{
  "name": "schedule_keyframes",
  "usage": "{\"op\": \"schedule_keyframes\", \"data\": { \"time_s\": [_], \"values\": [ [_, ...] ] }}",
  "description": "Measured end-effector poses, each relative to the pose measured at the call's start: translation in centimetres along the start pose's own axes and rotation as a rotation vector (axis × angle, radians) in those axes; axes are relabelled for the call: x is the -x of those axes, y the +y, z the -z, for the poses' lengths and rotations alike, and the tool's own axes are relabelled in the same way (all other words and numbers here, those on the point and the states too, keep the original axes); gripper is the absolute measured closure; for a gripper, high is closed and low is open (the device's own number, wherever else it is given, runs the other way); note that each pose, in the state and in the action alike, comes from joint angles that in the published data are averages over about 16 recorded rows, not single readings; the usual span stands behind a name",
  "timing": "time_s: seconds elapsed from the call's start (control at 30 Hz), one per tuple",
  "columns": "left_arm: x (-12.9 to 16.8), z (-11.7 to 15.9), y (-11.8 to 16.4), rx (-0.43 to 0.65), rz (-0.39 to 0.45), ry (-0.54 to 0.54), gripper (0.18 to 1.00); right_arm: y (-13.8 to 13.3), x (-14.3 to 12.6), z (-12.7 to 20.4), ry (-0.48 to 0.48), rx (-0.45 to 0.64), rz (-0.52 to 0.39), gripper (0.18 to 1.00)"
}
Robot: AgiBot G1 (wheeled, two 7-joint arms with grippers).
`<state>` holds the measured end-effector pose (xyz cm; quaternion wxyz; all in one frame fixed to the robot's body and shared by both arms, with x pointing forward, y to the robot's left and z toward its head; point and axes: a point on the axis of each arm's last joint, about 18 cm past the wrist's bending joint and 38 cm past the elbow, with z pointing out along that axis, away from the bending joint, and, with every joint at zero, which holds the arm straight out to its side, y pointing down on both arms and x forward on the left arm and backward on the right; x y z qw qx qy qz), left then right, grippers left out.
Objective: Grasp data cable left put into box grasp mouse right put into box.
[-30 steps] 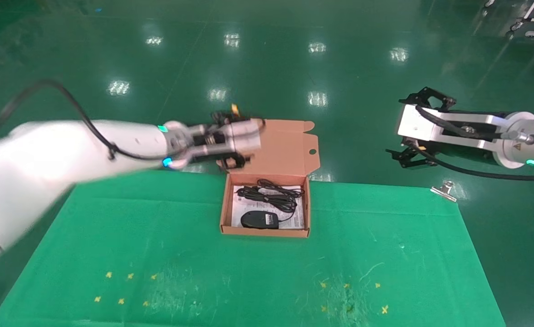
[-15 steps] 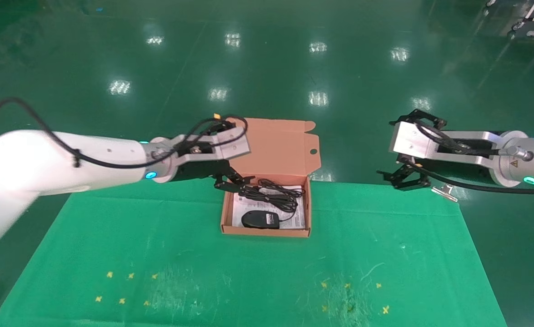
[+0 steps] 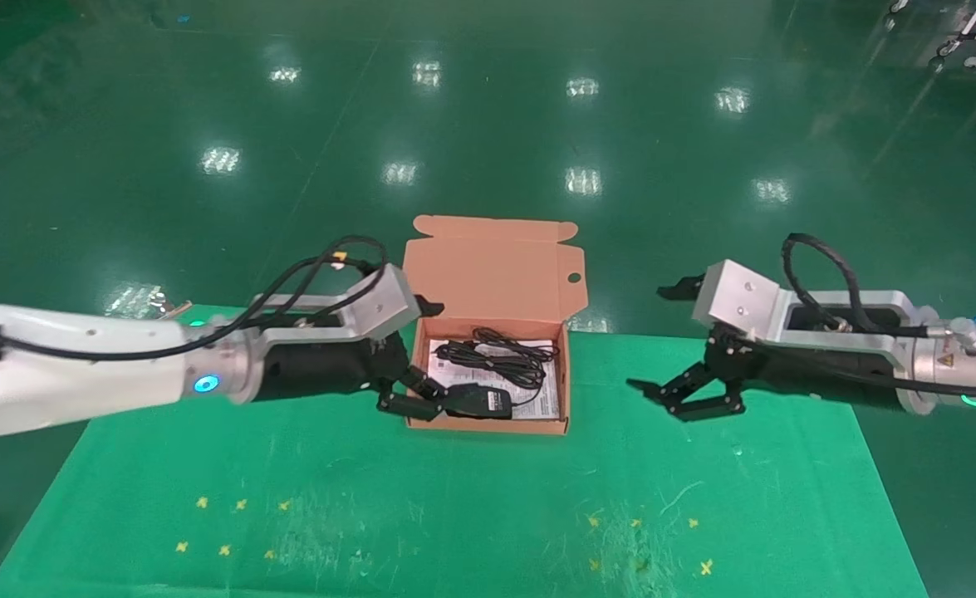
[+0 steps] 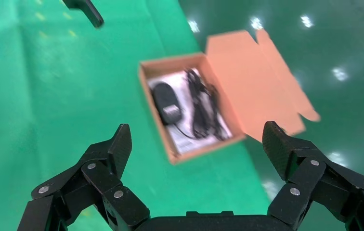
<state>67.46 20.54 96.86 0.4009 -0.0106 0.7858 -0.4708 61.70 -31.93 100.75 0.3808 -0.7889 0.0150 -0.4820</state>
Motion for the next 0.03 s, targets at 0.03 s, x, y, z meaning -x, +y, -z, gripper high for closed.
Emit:
{"op": "schedule_keyframes", "data": {
  "time_s": [0.03],
  "values": [
    [-0.11,0.22,0.02,-0.007,0.007,0.004,0.184,-0.05,0.17,0.04,-0.006,-0.007,-0.007,0.178]
  ]
}}
